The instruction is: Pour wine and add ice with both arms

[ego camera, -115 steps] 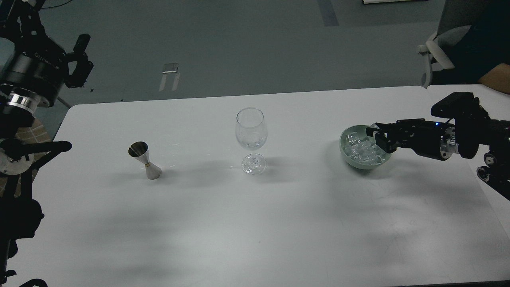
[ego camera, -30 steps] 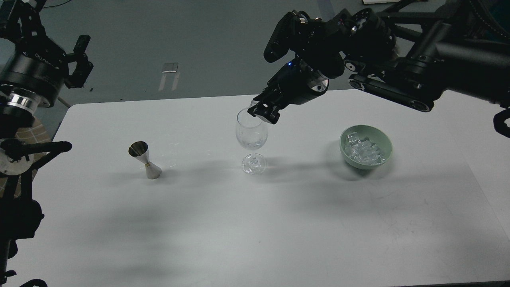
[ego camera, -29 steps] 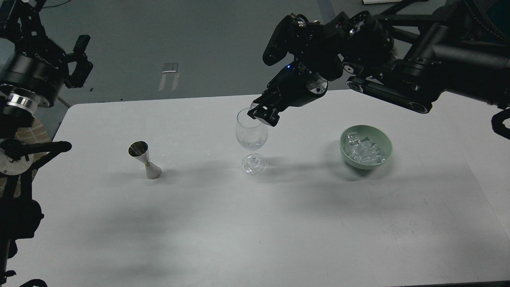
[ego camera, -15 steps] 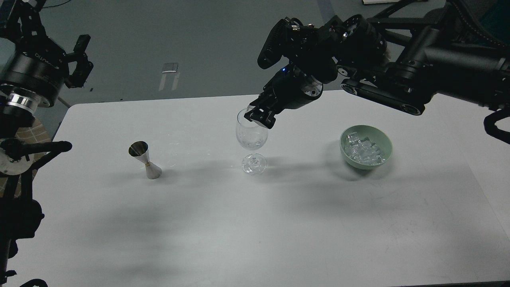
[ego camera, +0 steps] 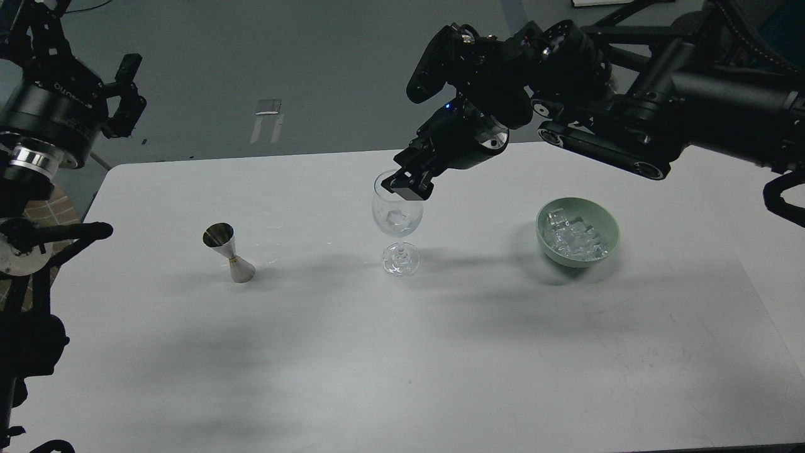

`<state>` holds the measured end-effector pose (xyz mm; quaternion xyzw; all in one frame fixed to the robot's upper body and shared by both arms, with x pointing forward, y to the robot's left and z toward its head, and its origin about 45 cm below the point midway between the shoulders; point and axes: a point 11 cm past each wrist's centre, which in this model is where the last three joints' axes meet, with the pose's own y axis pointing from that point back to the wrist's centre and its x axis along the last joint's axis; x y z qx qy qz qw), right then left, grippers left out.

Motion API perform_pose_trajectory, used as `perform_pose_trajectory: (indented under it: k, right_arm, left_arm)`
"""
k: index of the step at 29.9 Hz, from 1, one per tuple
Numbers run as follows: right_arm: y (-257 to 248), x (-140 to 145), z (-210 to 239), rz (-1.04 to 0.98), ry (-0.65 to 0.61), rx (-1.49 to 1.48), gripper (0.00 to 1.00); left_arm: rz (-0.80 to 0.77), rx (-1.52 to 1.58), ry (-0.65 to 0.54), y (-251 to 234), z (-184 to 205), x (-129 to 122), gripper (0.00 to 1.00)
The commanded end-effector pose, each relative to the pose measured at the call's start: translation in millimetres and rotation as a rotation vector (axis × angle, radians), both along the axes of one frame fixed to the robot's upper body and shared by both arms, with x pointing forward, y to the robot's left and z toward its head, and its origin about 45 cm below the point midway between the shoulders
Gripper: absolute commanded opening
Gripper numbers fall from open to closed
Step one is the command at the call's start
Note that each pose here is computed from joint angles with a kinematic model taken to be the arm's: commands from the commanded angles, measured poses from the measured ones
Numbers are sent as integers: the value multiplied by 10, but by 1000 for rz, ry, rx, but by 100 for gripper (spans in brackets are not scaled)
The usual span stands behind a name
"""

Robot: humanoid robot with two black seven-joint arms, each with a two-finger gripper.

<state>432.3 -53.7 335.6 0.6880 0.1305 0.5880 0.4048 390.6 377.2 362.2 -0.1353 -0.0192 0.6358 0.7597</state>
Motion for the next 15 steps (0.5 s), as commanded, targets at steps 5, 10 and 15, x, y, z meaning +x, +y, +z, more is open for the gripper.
perform_pose_trajectory:
  k: [5,10,15]
  right_arm:
    - [-337,369,750,-187,-10,307,100]
    - [-910,509,1217,-316,-13,504,100]
    - [-1376,572,1377,-419,13,650,100]
  left_arm:
    - [-5,-5,-11,-8,97,49,98]
    - [3,-20,-16,6,157,131,98]
    - [-13,-21,-25,-23,260,249,98]
